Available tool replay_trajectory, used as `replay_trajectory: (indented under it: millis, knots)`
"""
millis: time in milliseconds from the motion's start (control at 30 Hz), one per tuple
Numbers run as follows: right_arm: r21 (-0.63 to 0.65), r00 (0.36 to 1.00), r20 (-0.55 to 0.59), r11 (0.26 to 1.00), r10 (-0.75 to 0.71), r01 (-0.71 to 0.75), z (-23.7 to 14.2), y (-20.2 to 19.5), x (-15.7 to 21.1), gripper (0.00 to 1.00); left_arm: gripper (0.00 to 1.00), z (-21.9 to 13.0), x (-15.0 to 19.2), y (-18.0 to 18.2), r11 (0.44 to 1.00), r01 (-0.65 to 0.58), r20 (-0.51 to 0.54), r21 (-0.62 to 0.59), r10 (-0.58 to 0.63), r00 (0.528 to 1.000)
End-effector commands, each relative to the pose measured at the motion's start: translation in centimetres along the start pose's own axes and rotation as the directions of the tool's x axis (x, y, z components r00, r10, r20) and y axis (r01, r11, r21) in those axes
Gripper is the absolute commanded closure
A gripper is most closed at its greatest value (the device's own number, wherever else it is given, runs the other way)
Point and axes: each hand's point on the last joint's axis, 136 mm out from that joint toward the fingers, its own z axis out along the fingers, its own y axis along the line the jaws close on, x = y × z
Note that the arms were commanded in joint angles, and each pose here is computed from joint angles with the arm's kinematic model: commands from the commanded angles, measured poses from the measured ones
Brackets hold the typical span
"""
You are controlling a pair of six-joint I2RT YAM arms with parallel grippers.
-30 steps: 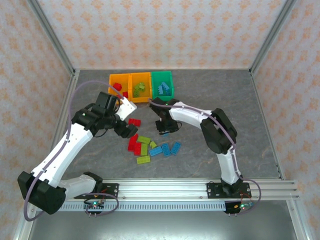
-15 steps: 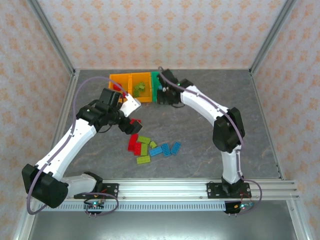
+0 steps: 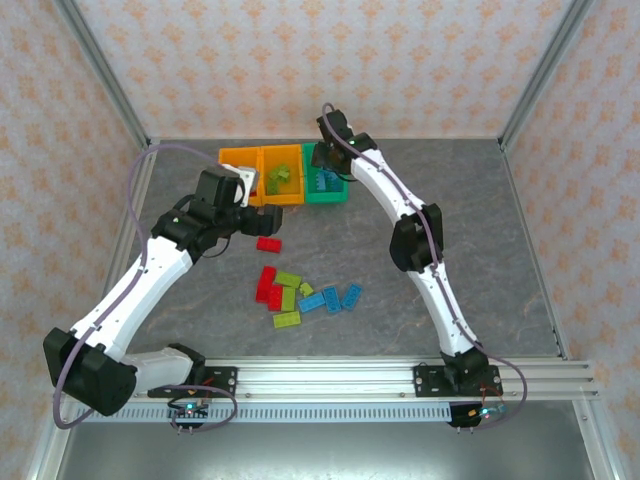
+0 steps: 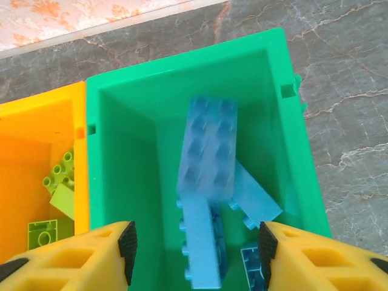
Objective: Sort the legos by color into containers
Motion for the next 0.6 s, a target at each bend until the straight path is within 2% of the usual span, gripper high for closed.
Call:
replay_trajectory:
  millis: [0, 167, 300, 367, 567]
  knots:
    - [-0.067, 0.996, 0.088, 0.998, 0.006, 0.0, -5.9, 2.2, -3.5, 0.43, 0.0, 0.7, 1.4, 1.6, 0.981, 0.173, -0.008, -0.091, -0.174, 0.985]
    - [-0.097, 1.0, 0.023, 0.995, 0.007, -0.005, -11.5, 2.1, -2.4, 0.41, 0.04, 2.7, 4.4, 2.8, 0.958, 0.232, -0.104, -0.167, -0.251, 0.962]
    - [-0.123, 0.998, -0.037, 0.992, -0.048, 0.043, -16.0, 1.4, 1.1, 0.38, 0.07, 5.3, 6.7, 3.2, 0.955, 0.204, -0.215, -0.215, -0.25, 0.944]
    - [-0.136, 0.995, -0.059, 0.988, -0.076, 0.067, -17.8, 0.7, 3.8, 0.32, 0.08, 7.0, 7.3, 3.2, 0.956, 0.192, -0.255, -0.22, -0.247, 0.935]
    - [-0.09, 0.988, -0.143, 0.995, -0.066, 0.054, -21.6, -4.4, 12.7, 0.03, 0.08, 11.9, 9.3, 3.3, 0.964, 0.102, -0.405, -0.244, -0.197, 0.893]
